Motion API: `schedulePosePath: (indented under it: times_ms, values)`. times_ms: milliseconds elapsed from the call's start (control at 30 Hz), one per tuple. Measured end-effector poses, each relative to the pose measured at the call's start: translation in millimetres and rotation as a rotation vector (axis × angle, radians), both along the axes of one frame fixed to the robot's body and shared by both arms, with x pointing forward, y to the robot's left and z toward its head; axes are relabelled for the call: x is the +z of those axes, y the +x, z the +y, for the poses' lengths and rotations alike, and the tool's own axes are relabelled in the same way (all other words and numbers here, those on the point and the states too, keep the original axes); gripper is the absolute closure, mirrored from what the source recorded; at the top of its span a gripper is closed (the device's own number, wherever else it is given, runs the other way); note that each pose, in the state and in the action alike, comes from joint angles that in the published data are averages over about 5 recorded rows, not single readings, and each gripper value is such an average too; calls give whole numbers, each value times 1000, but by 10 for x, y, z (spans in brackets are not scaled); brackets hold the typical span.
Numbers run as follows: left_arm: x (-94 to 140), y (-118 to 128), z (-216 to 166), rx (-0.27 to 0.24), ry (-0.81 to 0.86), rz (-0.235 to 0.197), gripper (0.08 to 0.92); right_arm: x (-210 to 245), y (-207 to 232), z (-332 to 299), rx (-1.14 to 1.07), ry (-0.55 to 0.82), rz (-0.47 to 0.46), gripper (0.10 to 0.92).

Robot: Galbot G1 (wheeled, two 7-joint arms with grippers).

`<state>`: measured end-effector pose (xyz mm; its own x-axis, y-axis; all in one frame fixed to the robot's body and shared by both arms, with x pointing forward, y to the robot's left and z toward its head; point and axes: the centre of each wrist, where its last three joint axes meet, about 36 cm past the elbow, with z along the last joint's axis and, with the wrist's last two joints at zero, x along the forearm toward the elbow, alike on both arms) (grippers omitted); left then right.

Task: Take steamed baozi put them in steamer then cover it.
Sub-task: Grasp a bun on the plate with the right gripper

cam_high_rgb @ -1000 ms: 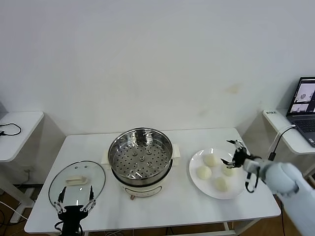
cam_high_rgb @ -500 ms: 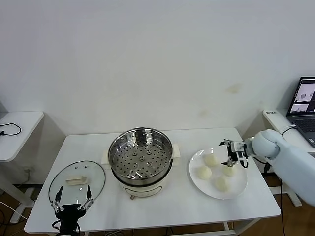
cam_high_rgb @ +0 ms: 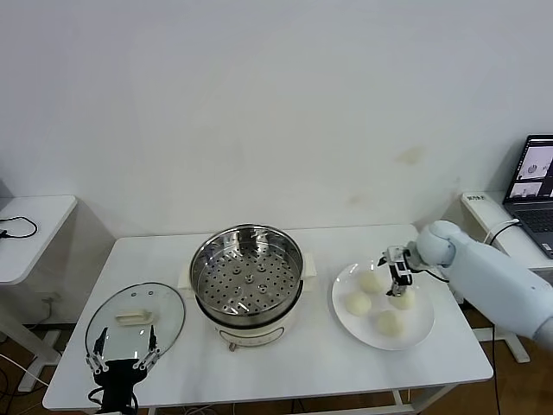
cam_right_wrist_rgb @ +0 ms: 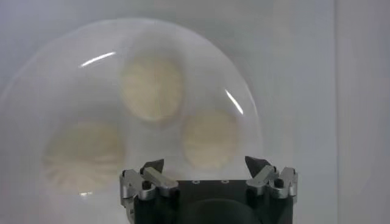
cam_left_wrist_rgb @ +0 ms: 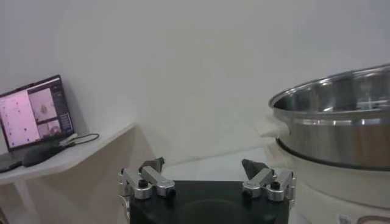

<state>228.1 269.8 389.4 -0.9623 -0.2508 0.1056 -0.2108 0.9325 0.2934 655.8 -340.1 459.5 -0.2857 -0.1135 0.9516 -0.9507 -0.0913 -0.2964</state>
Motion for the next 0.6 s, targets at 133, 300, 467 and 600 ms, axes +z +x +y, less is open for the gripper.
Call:
schedulePosePath:
  times_ms: [133,300,467,600]
  values:
    - [5,10,8,1,3,-3,177,-57,69,61,-1,-10,9,210]
    - [5,3,19,2,6,-2,177,-124,130,139,1,-18,21,232]
    - [15,1,25,4,9,-4,177,-167,175,200,1,-22,27,298]
    - [23,2,21,4,9,-7,177,-181,201,243,5,-26,30,352]
